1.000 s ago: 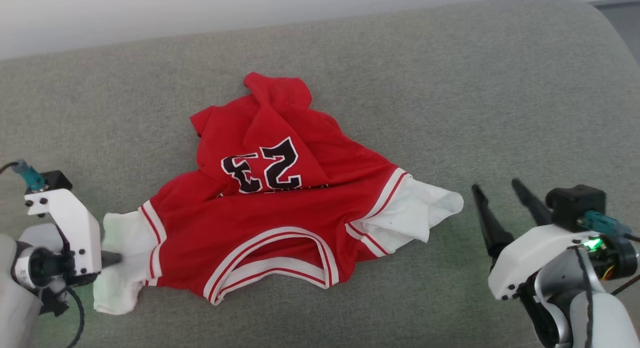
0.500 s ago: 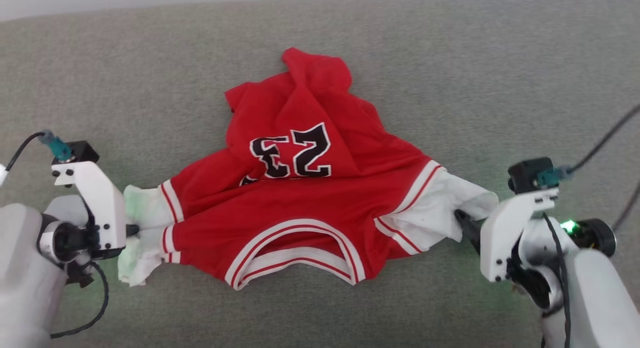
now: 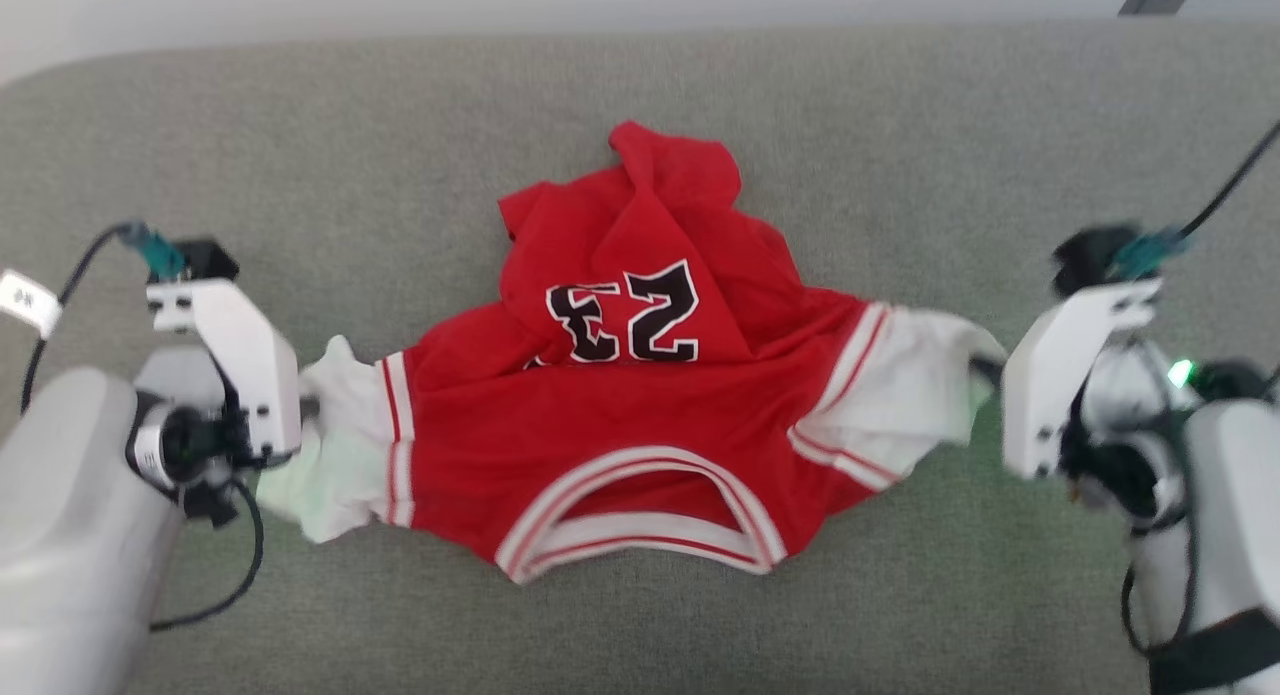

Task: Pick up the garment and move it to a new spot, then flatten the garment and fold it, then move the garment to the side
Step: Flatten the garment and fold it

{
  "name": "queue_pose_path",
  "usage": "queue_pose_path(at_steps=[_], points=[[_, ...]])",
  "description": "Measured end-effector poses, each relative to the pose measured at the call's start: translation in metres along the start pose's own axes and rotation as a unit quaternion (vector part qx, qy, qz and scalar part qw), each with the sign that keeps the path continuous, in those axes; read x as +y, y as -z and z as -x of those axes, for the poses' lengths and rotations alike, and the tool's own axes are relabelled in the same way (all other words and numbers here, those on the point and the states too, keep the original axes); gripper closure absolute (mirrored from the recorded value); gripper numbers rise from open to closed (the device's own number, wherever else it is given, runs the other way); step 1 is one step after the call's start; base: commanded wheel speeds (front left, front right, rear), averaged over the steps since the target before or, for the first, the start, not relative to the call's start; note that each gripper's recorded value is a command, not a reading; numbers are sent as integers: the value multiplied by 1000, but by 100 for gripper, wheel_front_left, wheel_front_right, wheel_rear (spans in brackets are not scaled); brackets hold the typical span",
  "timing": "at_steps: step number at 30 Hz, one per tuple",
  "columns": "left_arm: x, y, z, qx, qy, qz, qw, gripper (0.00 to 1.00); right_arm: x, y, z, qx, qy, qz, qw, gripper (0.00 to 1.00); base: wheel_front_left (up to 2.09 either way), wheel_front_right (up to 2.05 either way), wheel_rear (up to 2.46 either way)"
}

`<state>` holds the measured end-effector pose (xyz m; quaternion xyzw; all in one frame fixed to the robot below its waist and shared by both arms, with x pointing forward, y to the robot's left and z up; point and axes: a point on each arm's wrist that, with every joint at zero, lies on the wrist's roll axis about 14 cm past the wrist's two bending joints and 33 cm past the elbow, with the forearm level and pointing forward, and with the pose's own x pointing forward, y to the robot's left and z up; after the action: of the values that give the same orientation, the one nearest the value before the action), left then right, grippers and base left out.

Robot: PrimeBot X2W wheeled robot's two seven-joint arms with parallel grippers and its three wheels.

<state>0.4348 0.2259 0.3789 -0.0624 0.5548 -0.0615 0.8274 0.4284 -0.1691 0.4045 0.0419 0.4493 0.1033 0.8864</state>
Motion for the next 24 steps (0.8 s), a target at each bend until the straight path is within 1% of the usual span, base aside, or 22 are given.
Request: queue_pose_path(at_steps=[3, 6, 8, 11, 12, 16, 19, 24], points=[[-9, -27, 24, -45, 4, -17, 999, 100, 3, -41, 22, -59, -7, -5, 998, 100, 0, 0, 0], [-15, -49, 53, -85, 2, -45, 995, 100, 11, -72, 48, -103, -11, 15, 995, 100, 0, 0, 0], [-20, -62, 73, -110, 0, -59, 992, 100, 14, -96, 69, -139, -10, 29, 990, 100, 0, 0, 0], [-28, -82, 107, -151, -3, -79, 985, 100, 23, -127, 100, -191, -17, 36, 981, 100, 0, 0, 0], [-33, -93, 128, -177, -4, -87, 980, 100, 29, -143, 118, -222, -21, 39, 974, 100, 0, 0, 0], [-49, -116, 174, -234, 1, -104, 967, 100, 40, -172, 155, -277, -25, 45, 959, 100, 0, 0, 0], [-61, -134, 208, -282, 6, -117, 952, 100, 45, -200, 189, -335, -26, 44, 941, 100, 0, 0, 0], [-80, -157, 249, -345, 12, -138, 928, 100, 54, -228, 223, -390, -27, 51, 919, 100, 0, 0, 0]])
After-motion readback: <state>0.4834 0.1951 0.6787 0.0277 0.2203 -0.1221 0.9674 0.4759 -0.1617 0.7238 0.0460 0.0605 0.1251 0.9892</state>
